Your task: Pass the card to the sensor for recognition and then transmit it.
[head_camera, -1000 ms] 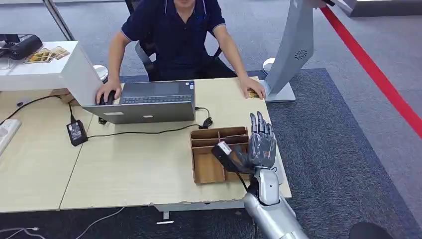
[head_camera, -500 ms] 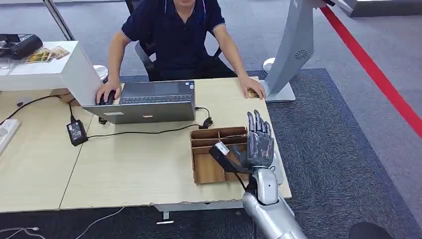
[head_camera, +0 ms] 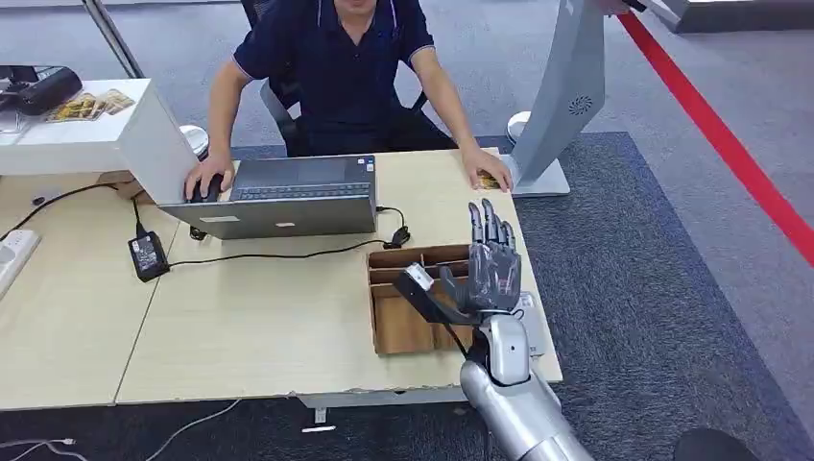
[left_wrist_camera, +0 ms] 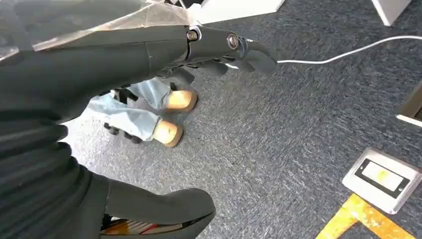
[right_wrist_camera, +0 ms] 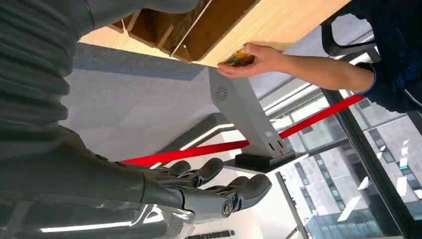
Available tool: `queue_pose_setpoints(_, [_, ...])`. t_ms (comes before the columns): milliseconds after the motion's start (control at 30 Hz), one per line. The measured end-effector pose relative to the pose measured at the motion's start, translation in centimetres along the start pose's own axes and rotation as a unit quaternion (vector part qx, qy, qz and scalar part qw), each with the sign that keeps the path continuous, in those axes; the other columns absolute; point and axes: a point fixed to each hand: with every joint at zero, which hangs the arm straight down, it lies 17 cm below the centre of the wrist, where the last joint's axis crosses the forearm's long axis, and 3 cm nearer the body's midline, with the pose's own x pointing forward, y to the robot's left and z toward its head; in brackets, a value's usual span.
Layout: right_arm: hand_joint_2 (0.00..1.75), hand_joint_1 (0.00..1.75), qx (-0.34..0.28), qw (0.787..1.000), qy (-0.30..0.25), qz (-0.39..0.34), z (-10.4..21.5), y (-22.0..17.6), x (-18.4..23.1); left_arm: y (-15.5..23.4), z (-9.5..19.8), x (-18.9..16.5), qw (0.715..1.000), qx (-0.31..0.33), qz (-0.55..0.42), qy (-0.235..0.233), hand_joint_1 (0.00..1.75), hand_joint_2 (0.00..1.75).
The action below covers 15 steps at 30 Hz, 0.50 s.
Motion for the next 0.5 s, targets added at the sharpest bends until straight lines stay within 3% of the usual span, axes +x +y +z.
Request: queue_pose_setpoints(500, [1.75, 0.0, -0.004, 1.0, 0.007, -0.001, -0.43, -0.28, -0.07, 0.05, -0.06, 0.31, 1.0, -0.001, -0.006, -0.006, 0.0, 1.75])
